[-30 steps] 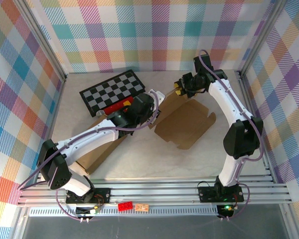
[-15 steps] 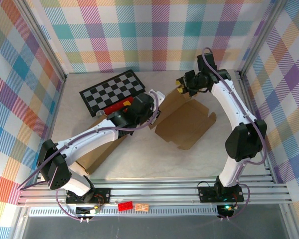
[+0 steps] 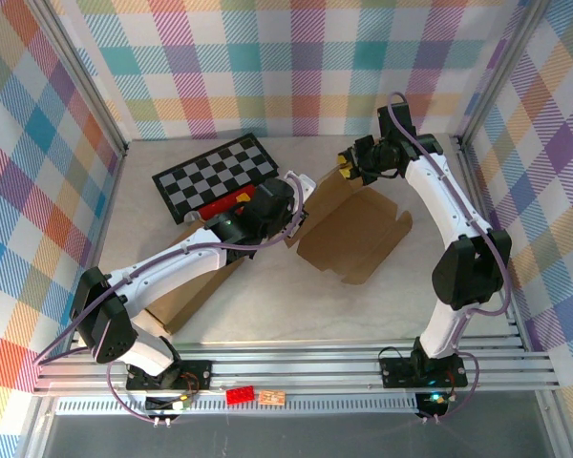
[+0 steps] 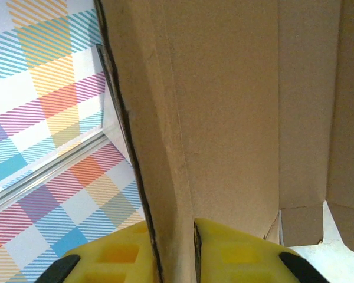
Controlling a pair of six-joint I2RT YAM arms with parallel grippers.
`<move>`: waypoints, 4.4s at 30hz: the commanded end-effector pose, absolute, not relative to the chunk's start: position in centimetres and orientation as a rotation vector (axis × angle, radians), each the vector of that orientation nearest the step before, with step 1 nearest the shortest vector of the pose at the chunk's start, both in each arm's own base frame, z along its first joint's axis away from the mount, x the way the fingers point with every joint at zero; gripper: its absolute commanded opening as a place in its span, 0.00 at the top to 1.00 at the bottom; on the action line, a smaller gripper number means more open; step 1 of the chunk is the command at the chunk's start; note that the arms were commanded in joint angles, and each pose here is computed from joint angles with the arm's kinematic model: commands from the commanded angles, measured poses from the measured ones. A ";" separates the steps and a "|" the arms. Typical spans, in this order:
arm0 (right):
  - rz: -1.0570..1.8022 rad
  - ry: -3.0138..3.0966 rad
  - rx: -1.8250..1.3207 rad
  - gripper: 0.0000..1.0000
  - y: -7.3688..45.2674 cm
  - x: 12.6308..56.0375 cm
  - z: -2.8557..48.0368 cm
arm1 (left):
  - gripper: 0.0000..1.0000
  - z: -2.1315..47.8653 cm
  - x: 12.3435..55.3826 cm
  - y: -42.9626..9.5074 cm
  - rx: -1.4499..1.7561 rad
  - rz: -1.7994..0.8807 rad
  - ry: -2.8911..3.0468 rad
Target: Fold the paper box
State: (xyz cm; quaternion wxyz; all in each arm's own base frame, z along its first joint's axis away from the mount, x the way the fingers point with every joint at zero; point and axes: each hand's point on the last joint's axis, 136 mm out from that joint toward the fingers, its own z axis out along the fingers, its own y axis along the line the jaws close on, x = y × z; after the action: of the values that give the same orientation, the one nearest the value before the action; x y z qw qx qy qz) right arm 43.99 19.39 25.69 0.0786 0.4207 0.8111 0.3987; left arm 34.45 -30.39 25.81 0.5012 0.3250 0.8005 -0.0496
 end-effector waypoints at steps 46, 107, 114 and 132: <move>0.783 1.899 1.514 1.00 19.6 43.8 19.4 | 0.49 24.0 41.6 -30.1 -0.235 -0.854 2.504; 1.008 1.795 1.404 1.00 17.9 47.3 17.7 | 0.48 8.2 32.8 -33.1 -0.613 -0.837 2.510; 0.998 1.809 1.415 1.00 17.8 47.1 17.2 | 0.48 6.0 33.5 -33.7 -0.631 -0.806 2.553; 1.001 1.813 1.428 1.00 17.8 46.9 17.3 | 0.56 7.9 35.9 -35.4 -0.572 -0.864 2.461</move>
State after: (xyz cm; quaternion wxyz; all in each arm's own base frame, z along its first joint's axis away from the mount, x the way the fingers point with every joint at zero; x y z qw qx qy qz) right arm 46.87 17.67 16.26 0.3089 0.5428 0.6866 0.3723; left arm 33.80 -34.36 4.02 0.1891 -0.2153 0.9169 -0.2779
